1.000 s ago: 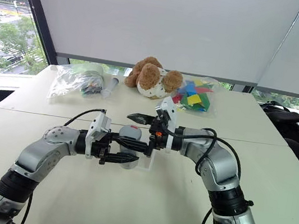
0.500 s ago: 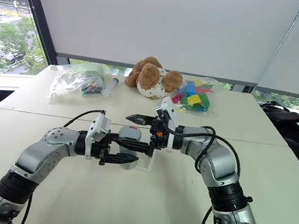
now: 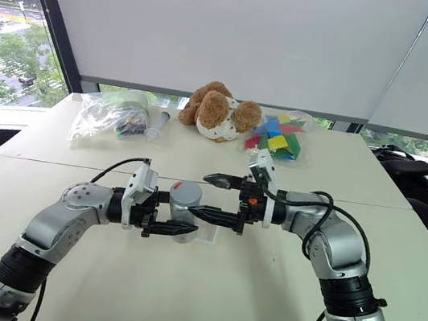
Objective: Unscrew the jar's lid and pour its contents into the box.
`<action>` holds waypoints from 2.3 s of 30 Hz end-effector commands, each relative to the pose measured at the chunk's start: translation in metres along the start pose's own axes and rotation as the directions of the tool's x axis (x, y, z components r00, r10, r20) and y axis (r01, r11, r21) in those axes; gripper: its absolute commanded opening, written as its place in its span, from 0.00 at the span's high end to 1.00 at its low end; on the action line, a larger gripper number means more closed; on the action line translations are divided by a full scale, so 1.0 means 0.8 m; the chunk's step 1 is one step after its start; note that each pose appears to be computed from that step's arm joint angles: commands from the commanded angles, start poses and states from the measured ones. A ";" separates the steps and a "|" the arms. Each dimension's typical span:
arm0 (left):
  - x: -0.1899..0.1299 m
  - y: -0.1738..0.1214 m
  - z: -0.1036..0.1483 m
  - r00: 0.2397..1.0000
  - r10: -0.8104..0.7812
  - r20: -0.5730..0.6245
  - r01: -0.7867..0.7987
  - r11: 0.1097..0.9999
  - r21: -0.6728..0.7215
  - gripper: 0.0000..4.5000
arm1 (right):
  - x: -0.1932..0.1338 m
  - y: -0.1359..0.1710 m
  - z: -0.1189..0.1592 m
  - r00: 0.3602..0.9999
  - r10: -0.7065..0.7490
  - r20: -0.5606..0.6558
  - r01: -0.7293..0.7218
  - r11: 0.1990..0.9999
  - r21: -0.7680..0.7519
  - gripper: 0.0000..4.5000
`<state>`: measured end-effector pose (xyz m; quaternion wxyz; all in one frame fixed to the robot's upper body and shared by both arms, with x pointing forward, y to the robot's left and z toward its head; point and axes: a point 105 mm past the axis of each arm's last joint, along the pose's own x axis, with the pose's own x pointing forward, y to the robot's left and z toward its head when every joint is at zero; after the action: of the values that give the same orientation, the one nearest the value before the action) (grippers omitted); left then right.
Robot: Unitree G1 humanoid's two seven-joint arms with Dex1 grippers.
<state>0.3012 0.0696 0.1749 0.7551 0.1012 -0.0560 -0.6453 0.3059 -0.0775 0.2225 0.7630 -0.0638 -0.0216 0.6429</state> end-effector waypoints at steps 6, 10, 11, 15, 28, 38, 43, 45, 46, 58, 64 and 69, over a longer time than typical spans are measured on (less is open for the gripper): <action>-0.001 -0.003 0.015 0.999 -0.017 0.033 0.015 0.999 0.046 0.48 | 0.002 0.025 0.043 0.992 0.094 0.080 -0.088 0.993 -0.074 0.03; -0.001 -0.004 0.015 0.999 -0.019 0.035 0.017 0.999 0.045 0.48 | 0.016 0.036 0.046 0.987 0.143 0.075 -0.137 0.988 -0.073 0.03; -0.001 -0.004 0.015 0.999 -0.019 0.034 0.018 0.999 0.045 0.48 | 0.020 0.034 0.046 0.989 0.134 0.068 -0.129 0.989 -0.077 0.03; -0.001 -0.004 0.015 0.999 -0.020 0.032 0.019 0.999 0.044 0.48 | 0.033 0.016 0.040 0.997 0.073 0.018 -0.071 0.992 -0.105 0.03; 0.001 -0.005 0.014 0.999 -0.020 0.033 0.019 0.999 0.043 0.48 | 0.048 0.015 0.039 0.995 0.095 -0.028 -0.097 0.991 -0.096 0.03; 0.001 -0.004 0.014 0.999 -0.016 0.034 0.014 0.999 0.042 0.48 | 0.048 0.022 0.048 0.990 0.133 0.042 -0.129 0.988 -0.088 0.48; -0.004 -0.006 0.012 1.000 -0.018 0.025 0.018 0.999 0.030 0.48 | 0.028 0.037 0.089 0.929 0.197 0.314 -0.224 0.973 0.055 0.48; -0.005 -0.007 0.011 1.000 -0.020 0.023 0.020 0.999 0.027 0.48 | 0.016 0.038 0.100 0.904 0.186 0.385 -0.248 0.962 0.118 0.48; -0.006 -0.008 0.010 1.000 -0.020 0.023 0.020 1.000 0.024 0.48 | 0.007 0.035 0.104 0.893 0.161 0.420 -0.243 0.958 0.150 0.48; -0.043 0.019 0.020 0.996 0.076 0.038 -0.077 0.997 0.026 0.48 | -0.183 -0.053 -0.057 0.813 -0.581 0.046 0.583 0.811 -0.052 0.48; -0.045 0.039 0.029 0.991 0.112 0.072 -0.113 0.994 0.009 0.48 | -0.238 -0.066 -0.142 0.676 -0.735 -0.048 0.736 0.677 -0.009 0.48; -0.043 0.045 0.028 0.991 0.110 0.075 -0.110 0.994 -0.009 0.48 | -0.246 -0.069 -0.181 0.626 -0.775 -0.087 0.780 0.625 0.035 0.48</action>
<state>0.3247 0.1067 0.1936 0.7893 0.0693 -0.0670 -0.6064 0.3384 -0.2868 0.0875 0.9647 -0.0353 0.0220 0.2599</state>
